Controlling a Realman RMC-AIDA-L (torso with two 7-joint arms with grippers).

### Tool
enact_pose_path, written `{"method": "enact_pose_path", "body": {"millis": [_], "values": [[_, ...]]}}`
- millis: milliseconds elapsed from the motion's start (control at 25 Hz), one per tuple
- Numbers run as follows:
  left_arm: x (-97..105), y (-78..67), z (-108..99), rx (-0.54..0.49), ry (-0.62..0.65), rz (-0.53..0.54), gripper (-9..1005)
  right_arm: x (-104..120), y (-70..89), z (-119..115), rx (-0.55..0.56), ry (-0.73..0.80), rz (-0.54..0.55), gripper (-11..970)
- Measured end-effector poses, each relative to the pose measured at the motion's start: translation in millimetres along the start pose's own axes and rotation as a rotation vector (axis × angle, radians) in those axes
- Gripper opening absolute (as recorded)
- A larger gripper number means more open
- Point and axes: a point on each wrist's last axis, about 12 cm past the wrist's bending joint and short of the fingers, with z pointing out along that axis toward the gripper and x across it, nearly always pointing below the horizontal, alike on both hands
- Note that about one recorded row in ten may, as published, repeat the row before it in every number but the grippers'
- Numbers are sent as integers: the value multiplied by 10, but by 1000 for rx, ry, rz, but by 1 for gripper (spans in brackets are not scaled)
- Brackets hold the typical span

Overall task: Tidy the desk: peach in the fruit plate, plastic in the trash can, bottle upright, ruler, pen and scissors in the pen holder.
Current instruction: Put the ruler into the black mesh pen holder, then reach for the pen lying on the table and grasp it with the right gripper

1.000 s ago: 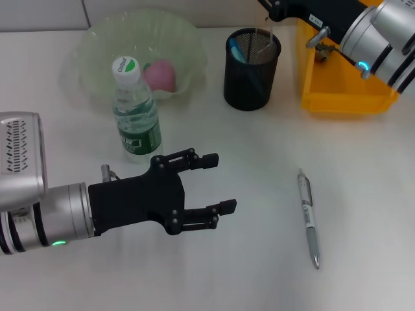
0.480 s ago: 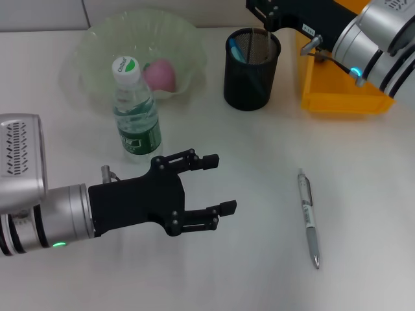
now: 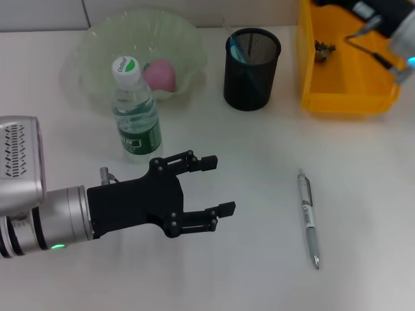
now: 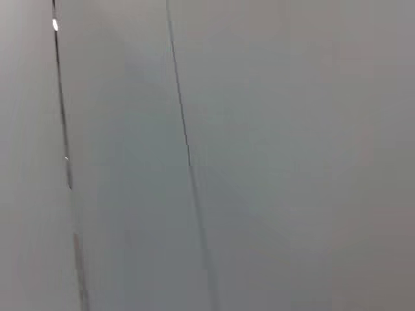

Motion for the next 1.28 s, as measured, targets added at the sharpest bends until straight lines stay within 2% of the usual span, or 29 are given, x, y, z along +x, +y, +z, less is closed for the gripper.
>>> {"method": "enact_pose_path", "body": {"millis": [40, 80, 120, 200, 240, 280, 400, 440, 480, 520, 560, 640, 760, 840, 1000, 1040, 1280], "values": [[0, 0, -1, 0, 0, 0, 798, -189, 20, -102, -28, 33, 55, 628], [0, 0, -1, 0, 0, 0, 798, -189, 20, -102, -28, 33, 55, 665], [0, -1, 0, 0, -1, 0, 798, -316, 44, -148, -41, 67, 63, 702], [2, -2, -1, 0, 0, -1, 798, -574, 119, -190, -50, 180, 69, 700], [5, -2, -2, -1, 1, -2, 798, -733, 179, -205, -26, 351, 67, 699], [5, -2, -2, -1, 1, -2, 798, -733, 179, -205, -26, 351, 67, 697], [1, 4, 4, 0, 1, -1, 798, -897, 254, -233, 34, 606, 113, 694], [-1, 7, 6, 0, 2, 0, 798, -929, 321, -237, 49, 770, 162, 693], [-1, 7, 6, 0, 2, 0, 798, -929, 321, -237, 49, 770, 162, 693], [-4, 9, 11, 2, 1, 1, 798, -931, 390, -224, 60, 909, 204, 692], [-5, 10, 12, 2, 2, 1, 798, -931, 390, -224, 60, 909, 204, 692], [-6, 12, 13, 2, 2, 1, 798, -878, 453, -229, 134, 1115, 257, 691], [-6, 15, 9, 2, 3, 1, 798, -815, 487, -210, 182, 1201, 262, 690], [-5, 20, -2, 1, 5, 2, 798, -677, 535, -151, 209, 1278, 283, 689], [-7, 23, -9, -1, 6, 4, 798, -550, 555, -96, 221, 1325, 305, 687], [-7, 24, -9, -2, 7, 4, 798, -465, 561, -70, 250, 1363, 297, 686], [-4, 25, 2, -2, 10, 7, 798, -303, 553, -22, 293, 1416, 281, 683]]}}
